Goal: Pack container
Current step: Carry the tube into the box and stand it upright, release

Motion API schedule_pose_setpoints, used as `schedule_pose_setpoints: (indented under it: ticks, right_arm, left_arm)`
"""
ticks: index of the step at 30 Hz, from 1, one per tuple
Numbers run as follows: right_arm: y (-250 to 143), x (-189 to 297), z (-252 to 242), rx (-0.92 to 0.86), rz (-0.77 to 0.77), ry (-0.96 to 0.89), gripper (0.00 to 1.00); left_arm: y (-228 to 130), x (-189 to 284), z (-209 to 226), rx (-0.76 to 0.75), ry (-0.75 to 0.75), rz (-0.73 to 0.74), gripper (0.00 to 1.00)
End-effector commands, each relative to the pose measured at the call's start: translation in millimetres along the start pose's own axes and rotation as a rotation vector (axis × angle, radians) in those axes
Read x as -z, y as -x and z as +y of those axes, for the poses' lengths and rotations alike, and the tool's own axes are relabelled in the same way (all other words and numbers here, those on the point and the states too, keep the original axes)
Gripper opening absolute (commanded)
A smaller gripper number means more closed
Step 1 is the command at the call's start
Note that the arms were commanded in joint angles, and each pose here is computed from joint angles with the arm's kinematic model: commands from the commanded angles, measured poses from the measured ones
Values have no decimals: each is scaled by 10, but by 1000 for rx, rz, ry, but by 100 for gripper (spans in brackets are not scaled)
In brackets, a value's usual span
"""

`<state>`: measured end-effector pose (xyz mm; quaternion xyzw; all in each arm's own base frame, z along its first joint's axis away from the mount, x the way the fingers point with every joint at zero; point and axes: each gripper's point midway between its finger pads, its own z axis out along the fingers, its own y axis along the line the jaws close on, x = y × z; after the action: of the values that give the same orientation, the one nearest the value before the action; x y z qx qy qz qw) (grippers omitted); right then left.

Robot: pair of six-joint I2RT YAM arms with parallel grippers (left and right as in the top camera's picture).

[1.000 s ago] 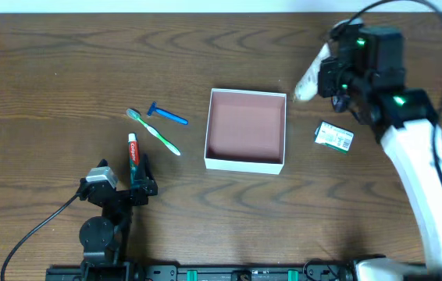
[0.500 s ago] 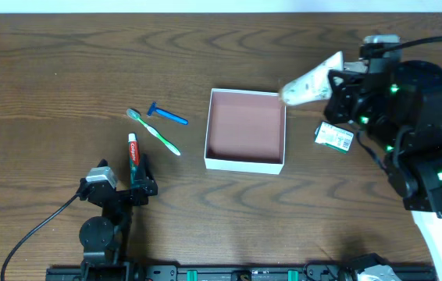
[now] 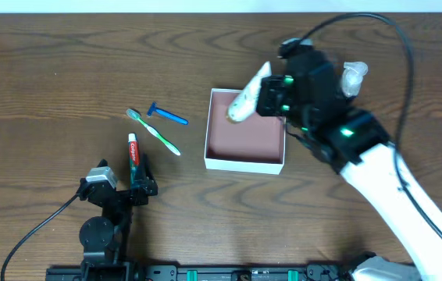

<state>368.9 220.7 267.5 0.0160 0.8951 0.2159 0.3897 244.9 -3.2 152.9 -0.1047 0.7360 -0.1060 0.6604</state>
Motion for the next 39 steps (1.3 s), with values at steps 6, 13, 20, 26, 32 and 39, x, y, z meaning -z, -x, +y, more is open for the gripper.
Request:
schedule_pose_setpoints:
  ticks: [6, 13, 20, 26, 32, 39]
  right_arm:
    - [-134, -486, 39, -48, -11, -81, 1]
    - [-166, -697, 69, -31, -43, -109, 1]
    - [-283, -940, 176, -17, -39, -90, 1]
    - [-426, -1102, 180, -18, -12, -99, 1]
    - [-430, -1132, 190, -21, -15, -95, 1]
    - [-433, -1136, 317, -25, -9, -37, 19]
  left_arm:
    - [-151, -8, 39, -11, 8, 46, 98]
    - [-151, -8, 39, -11, 8, 46, 98]
    - [-150, -8, 38, -11, 8, 46, 98]
    - [-151, -8, 39, -11, 8, 46, 98]
    - [-151, -8, 39, -11, 8, 46, 98]
    - [-151, -8, 39, -11, 8, 46, 98]
